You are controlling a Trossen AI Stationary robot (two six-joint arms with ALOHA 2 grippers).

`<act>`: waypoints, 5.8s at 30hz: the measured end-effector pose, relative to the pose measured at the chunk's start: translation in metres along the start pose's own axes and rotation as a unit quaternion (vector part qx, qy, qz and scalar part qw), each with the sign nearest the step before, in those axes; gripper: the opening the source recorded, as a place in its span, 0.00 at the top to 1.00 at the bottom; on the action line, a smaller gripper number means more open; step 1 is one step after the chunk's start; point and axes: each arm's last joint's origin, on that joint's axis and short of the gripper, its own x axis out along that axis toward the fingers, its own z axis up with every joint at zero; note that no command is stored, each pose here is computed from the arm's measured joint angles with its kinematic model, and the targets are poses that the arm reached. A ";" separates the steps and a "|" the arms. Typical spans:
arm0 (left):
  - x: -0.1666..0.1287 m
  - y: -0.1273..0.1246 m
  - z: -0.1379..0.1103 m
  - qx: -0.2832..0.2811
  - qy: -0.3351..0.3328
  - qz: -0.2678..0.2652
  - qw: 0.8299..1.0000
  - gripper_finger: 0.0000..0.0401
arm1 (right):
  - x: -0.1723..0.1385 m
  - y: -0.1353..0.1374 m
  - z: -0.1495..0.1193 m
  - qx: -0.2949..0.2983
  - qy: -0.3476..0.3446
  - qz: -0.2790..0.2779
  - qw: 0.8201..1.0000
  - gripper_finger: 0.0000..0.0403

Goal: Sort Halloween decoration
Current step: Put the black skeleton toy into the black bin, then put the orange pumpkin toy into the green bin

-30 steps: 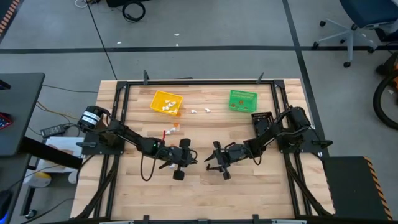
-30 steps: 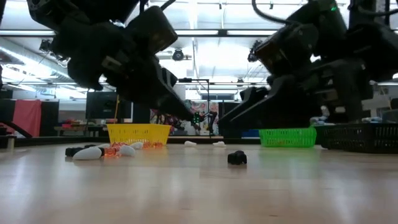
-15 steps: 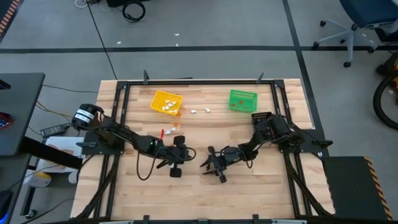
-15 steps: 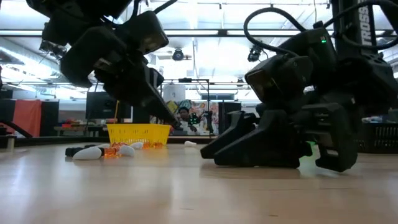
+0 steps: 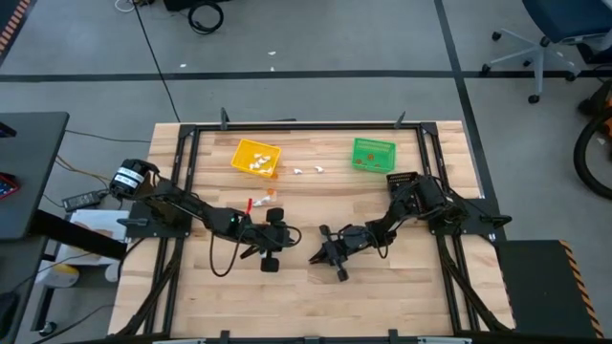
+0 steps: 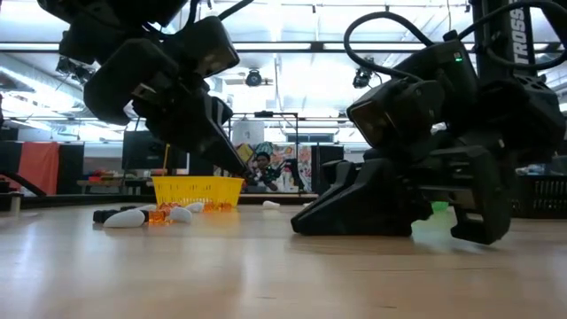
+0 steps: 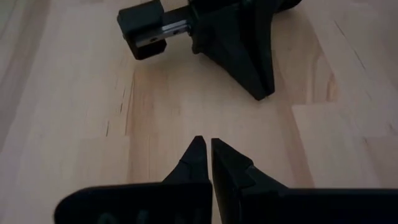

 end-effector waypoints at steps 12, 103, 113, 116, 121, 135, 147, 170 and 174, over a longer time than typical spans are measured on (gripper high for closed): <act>-0.001 -0.005 -0.003 -0.017 0.015 -0.008 1.000 1.00 | -0.021 -0.006 0.033 0.005 0.097 -0.028 0.995 0.92; -0.066 -0.031 -0.055 0.047 0.022 0.083 0.995 1.00 | -0.075 -0.053 0.119 0.162 0.001 -0.250 0.955 0.73; -0.066 -0.025 -0.063 0.085 0.067 0.102 0.989 1.00 | -0.022 -0.078 0.108 0.139 0.034 -0.219 0.965 0.73; -0.065 -0.021 -0.064 0.083 0.081 0.101 0.988 1.00 | -0.012 -0.085 0.111 0.119 0.040 -0.218 0.968 0.73; -0.063 -0.014 -0.065 0.078 0.097 0.109 0.986 1.00 | -0.011 -0.093 0.115 0.103 0.047 -0.216 0.970 0.73; -0.056 0.023 -0.070 0.052 0.191 0.086 0.977 0.76 | -0.011 -0.105 0.115 0.105 0.025 -0.162 0.981 0.63; -0.055 0.027 -0.070 0.001 0.202 0.060 0.978 0.71 | 0.042 -0.113 0.121 0.105 0.025 -0.099 0.989 0.54; -0.112 0.010 -0.057 0.011 0.093 0.098 0.991 0.71 | 0.101 -0.131 0.101 0.057 -0.003 -0.086 0.995 0.54; -0.117 0.010 -0.055 -0.005 0.081 0.093 0.992 0.71 | 0.111 -0.141 0.090 0.059 0.013 -0.081 0.995 0.54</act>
